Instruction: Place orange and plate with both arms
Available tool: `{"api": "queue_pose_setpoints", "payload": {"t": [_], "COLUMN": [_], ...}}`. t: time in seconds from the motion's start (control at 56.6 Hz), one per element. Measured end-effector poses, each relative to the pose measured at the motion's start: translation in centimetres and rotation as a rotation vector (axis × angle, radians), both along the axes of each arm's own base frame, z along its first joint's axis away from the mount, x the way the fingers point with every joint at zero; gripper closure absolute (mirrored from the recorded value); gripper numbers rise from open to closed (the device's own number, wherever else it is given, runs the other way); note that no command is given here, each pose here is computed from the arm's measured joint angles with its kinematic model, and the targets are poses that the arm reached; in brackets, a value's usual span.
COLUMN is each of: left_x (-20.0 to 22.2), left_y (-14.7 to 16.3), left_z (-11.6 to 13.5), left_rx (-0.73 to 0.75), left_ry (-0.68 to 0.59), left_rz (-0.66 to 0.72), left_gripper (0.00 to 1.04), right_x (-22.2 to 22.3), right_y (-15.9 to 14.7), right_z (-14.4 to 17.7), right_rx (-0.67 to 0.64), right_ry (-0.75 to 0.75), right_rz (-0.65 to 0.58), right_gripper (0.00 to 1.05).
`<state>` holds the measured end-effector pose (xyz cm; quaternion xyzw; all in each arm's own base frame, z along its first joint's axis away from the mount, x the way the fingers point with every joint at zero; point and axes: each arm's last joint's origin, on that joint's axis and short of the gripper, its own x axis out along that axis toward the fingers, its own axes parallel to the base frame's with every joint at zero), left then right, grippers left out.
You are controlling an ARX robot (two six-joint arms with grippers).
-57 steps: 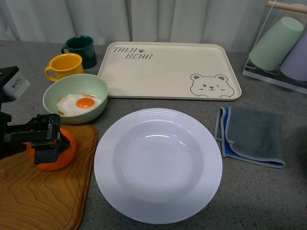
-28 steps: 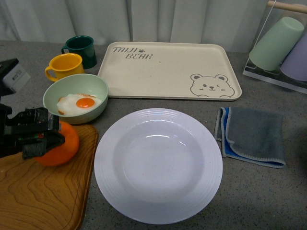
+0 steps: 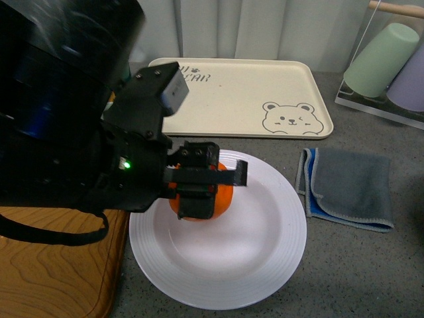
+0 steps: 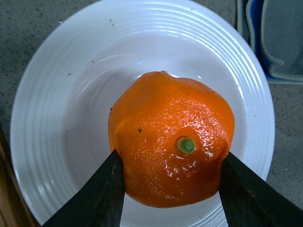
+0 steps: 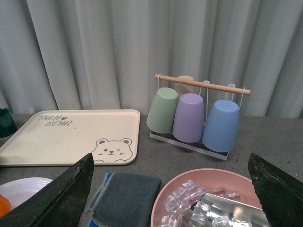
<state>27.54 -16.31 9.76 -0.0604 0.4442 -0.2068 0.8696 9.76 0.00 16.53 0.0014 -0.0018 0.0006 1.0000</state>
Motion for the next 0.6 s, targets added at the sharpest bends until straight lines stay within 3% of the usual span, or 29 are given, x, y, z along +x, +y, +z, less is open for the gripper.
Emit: {"api": "queue_pose_setpoints", "payload": {"t": [0.336, 0.601], "left_x": [0.7, 0.9], "left_y": [-0.8, -0.7], "left_z": [-2.4, -2.4], "left_rx": [0.038, 0.057], "left_ry": [0.048, 0.042], "left_rz": [0.012, 0.012], "left_gripper": [0.57, 0.15], "right_x": [0.0, 0.0], "right_y": [0.0, 0.0], "right_z": [0.0, 0.0], "right_rx": [0.000, 0.000], "right_ry": [0.000, 0.000], "right_rz": [0.000, 0.000], "right_gripper": [0.09, 0.09]}}
